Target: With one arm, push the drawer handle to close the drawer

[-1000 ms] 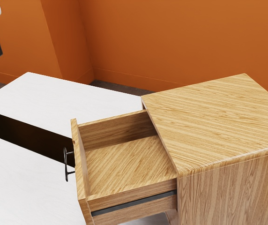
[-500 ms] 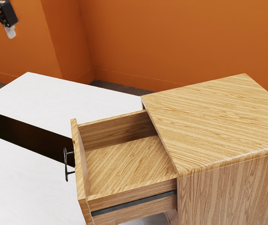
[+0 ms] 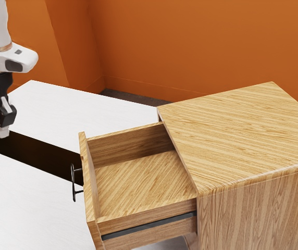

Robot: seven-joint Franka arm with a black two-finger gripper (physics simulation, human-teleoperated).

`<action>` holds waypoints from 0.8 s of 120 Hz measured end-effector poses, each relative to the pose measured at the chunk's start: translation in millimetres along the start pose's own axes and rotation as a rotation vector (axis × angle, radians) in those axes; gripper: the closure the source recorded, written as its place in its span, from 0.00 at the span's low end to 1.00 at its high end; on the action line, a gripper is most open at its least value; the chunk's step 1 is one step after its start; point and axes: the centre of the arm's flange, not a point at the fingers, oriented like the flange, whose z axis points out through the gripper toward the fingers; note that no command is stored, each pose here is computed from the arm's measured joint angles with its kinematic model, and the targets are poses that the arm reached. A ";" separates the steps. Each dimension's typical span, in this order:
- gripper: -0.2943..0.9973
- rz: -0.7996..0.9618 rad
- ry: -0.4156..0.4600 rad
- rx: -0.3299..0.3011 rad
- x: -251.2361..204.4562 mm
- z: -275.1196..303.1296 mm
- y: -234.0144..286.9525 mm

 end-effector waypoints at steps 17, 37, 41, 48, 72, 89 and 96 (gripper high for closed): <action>0.81 0.038 -0.044 0.014 18.2 49.8 16.4; 0.83 0.105 -0.014 0.037 31.3 76.3 40.4; 0.83 0.115 -0.001 0.039 31.9 79.3 43.6; 0.83 0.148 0.025 0.043 33.0 84.4 53.0; 0.83 0.226 0.117 0.055 33.9 96.6 76.1; 0.84 0.282 0.175 0.077 30.5 99.3 97.8; 0.84 0.306 0.187 0.085 29.0 101.8 107.0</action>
